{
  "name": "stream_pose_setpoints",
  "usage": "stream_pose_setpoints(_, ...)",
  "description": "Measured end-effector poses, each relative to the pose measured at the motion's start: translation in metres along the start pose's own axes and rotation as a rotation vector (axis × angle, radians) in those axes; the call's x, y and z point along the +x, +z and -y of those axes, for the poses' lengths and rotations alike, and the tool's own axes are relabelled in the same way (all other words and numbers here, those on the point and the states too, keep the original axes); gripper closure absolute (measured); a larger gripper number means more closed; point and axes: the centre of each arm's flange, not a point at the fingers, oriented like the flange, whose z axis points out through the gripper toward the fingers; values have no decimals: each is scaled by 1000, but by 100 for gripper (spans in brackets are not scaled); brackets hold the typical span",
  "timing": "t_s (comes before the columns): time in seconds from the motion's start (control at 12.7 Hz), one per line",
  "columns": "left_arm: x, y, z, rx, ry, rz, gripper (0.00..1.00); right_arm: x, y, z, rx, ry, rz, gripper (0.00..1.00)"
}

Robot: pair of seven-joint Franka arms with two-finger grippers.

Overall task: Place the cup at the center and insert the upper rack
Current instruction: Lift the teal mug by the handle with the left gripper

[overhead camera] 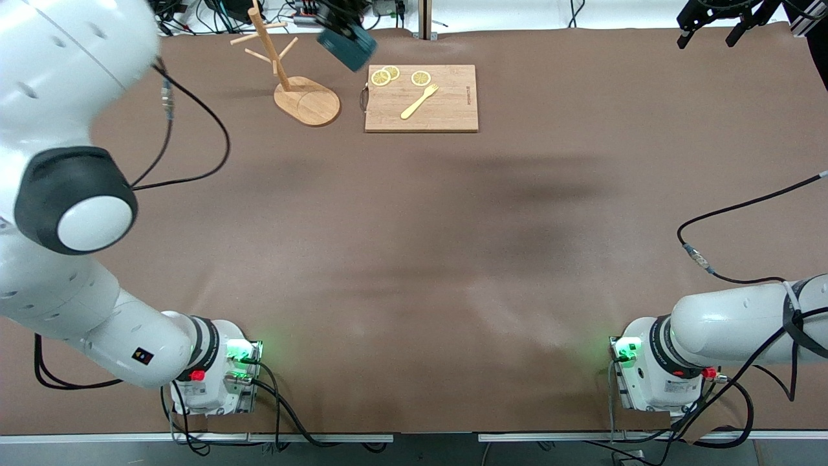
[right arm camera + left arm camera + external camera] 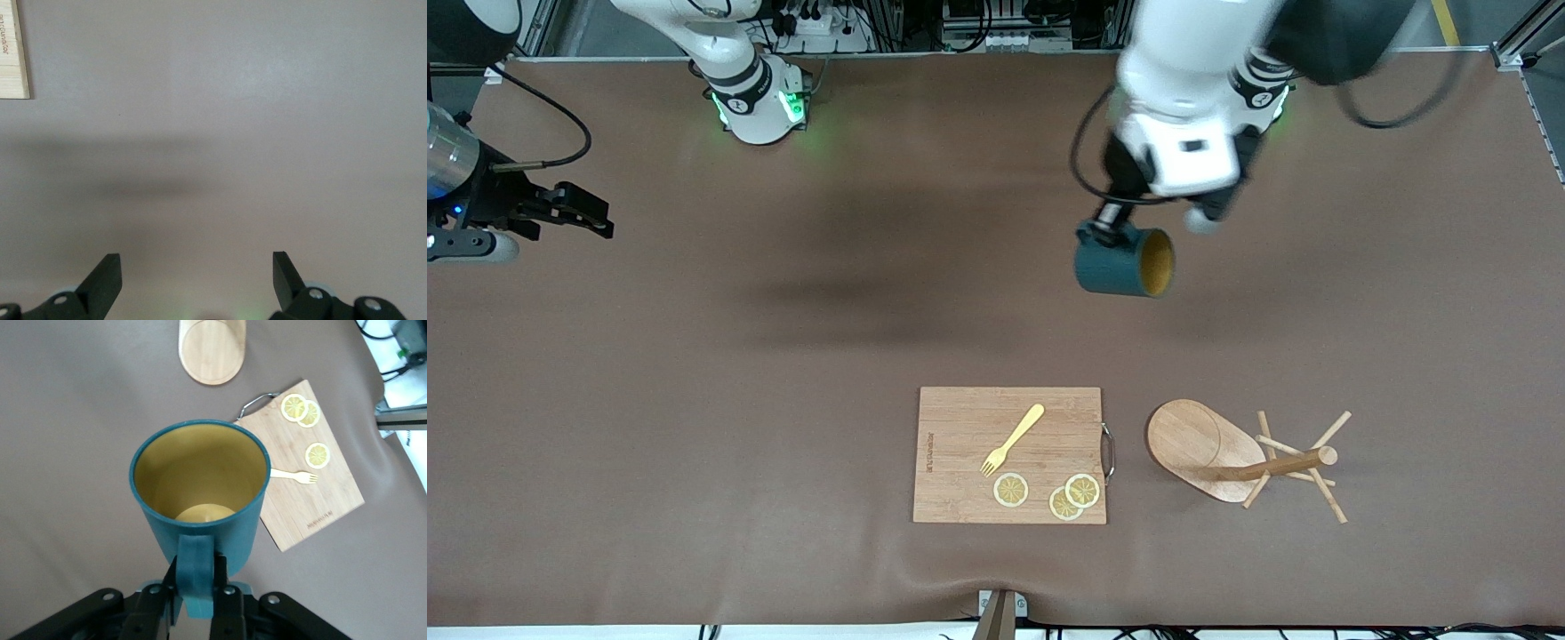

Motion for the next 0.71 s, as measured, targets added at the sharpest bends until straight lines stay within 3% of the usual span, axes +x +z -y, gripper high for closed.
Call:
stream_pose_setpoints(0.39,111,-20,20,-44,111,185,79,-5,2,0,0,-1,40,0)
stream_pose_setpoints(0.71,184,-19,48,-41,206,292,79,-7,0,0,0,0,40,0)
